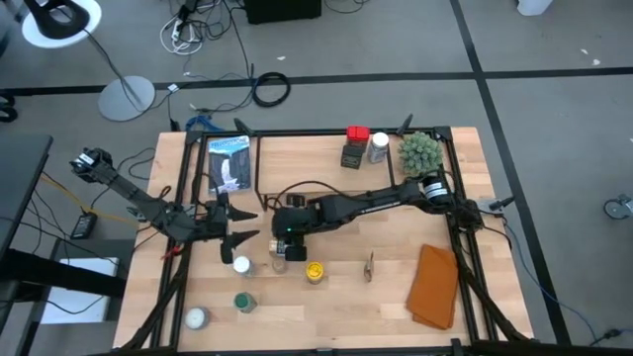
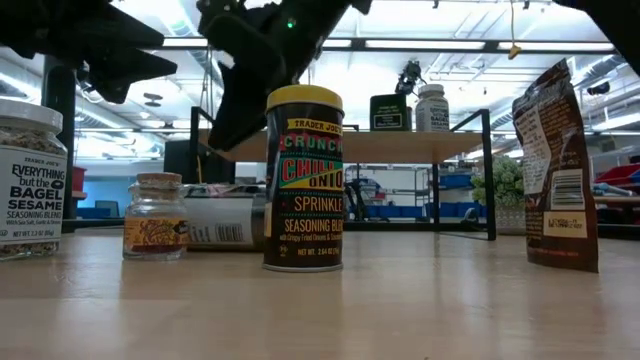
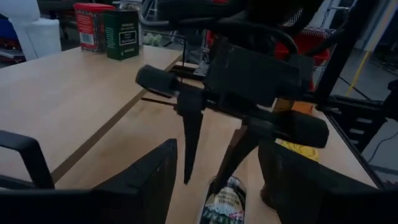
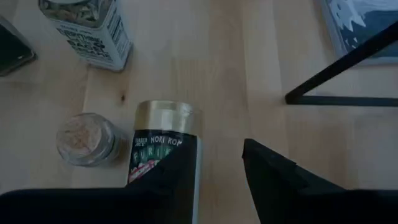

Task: Shelf spices
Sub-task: Put the golden seasoning bottle on the shelf aligned with the other red seasoning can

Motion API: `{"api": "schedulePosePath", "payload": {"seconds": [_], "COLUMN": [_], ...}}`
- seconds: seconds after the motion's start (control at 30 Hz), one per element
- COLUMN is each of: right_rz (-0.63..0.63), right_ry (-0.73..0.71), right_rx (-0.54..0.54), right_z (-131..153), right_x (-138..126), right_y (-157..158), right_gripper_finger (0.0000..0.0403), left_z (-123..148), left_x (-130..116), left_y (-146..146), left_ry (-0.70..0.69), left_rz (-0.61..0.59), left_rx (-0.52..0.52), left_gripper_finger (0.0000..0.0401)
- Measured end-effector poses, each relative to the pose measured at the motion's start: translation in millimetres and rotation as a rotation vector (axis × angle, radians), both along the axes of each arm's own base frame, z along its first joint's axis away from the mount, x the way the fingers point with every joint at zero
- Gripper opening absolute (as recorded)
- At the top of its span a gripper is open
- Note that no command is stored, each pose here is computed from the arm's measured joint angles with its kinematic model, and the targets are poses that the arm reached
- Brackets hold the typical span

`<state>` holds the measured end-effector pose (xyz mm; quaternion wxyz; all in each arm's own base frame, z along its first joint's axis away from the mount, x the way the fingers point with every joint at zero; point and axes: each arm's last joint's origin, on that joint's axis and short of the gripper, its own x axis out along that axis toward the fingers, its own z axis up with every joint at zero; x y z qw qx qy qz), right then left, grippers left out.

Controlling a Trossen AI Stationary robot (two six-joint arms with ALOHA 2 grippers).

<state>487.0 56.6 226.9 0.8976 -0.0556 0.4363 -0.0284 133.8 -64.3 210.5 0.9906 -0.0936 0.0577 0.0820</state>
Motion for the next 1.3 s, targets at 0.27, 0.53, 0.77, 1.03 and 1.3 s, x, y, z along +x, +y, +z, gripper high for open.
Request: {"api": "schedulePosePath", "payload": {"seconds": [0.27, 0.53, 0.77, 1.03, 1.3], "right_rz": [0.029, 0.054, 0.065, 0.055, 0.053], "right_ry": [0.003, 0.026, -0.001, 0.010, 0.044], "right_rx": [0.083, 0.114, 0.114, 0.131, 0.137], "right_z": [3, -11, -23, -41, -58], "right_x": [4, 3, 5, 2, -4], "right_y": [7, 3, -7, -14, -16], "right_gripper_finger": [0.0222, 0.0323, 0.0349, 0.0330, 0.0308], "left_z": [-1, -2, -2, -2, -2], "left_x": [0, 0, 0, 0, 0], "left_y": [0, 0, 0, 0, 0], "left_ry": [0.011, 0.016, 0.017, 0.018, 0.019], "left_rz": [-0.001, 0.000, 0.001, 0.001, 0.002], "left_rx": [0.011, 0.014, 0.010, 0.010, 0.011], "left_gripper_finger": [0.0229, 0.0229, 0.0229, 0.0229, 0.0229]}}
